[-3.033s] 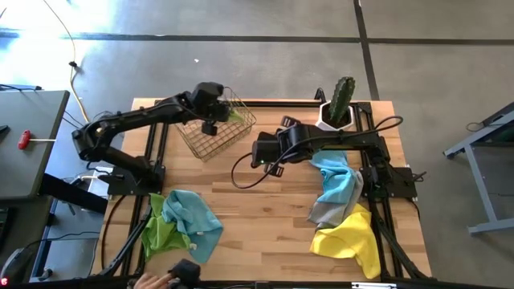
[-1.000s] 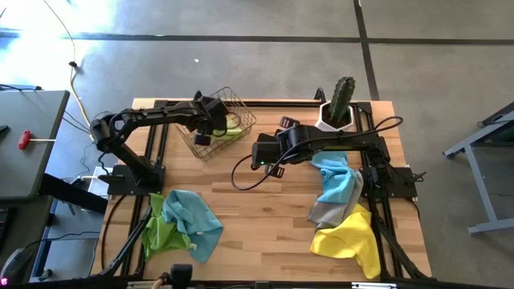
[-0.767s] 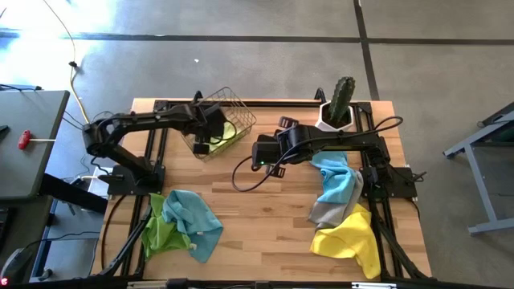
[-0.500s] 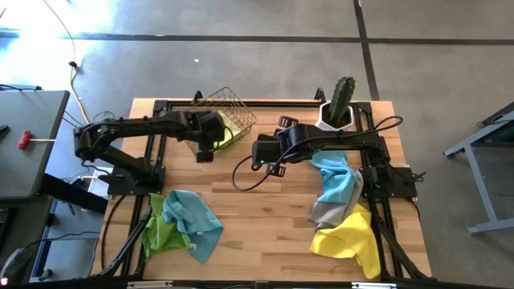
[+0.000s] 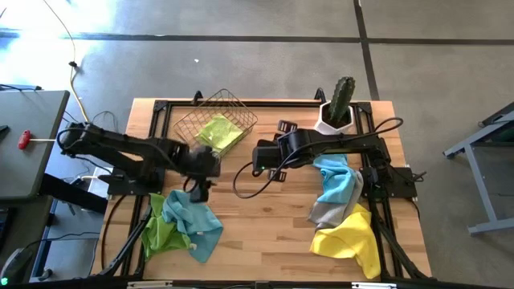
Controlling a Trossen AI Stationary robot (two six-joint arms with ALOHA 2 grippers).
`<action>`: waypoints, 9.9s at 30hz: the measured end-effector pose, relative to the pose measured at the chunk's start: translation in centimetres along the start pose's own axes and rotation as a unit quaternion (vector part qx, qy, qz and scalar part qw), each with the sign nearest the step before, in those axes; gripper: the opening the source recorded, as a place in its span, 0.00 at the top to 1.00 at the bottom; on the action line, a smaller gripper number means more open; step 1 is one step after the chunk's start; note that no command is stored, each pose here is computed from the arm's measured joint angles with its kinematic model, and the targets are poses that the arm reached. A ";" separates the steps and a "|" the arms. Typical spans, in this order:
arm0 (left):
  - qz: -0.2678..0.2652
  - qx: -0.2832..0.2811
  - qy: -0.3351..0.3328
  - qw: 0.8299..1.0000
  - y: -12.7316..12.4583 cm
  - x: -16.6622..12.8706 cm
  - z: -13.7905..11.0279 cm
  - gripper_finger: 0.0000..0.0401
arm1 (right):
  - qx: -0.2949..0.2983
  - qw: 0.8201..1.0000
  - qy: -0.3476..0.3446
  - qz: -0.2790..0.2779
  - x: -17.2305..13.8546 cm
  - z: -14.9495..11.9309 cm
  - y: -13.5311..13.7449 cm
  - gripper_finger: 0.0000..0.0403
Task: Fold microfiber towels
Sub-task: Fold the bottom light blue microfiber towel
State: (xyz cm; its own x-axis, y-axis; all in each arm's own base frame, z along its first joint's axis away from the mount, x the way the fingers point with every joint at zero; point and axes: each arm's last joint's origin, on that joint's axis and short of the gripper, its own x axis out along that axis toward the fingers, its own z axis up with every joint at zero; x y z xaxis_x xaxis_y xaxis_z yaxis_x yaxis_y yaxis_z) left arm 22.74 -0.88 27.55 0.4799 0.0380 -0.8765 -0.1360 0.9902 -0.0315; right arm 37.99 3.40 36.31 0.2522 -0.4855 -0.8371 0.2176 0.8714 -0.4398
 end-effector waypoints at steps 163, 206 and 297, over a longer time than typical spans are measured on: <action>0.033 0.039 -0.313 0.948 -6.1 4.9 -0.3 0.52 | -0.122 0.979 -0.166 -0.002 -1.4 2.5 8.3 1.00; 0.039 -0.012 -0.257 0.966 -6.0 5.5 -1.5 1.00 | -0.084 0.991 -0.082 0.071 -0.8 1.0 8.2 0.60; -0.038 0.051 -0.082 0.995 -9.2 5.6 -6.4 1.00 | -0.008 0.855 -0.214 0.473 23.3 -6.0 6.8 0.51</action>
State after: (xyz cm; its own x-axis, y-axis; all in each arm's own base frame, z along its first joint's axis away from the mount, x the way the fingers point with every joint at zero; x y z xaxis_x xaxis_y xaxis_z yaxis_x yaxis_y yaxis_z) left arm 21.14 -10.64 19.85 0.6215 -0.0253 -0.7830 -0.0095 0.9992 -0.0398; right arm 39.68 -1.51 11.89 0.6315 0.4572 -0.6262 -0.2859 0.8880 0.3601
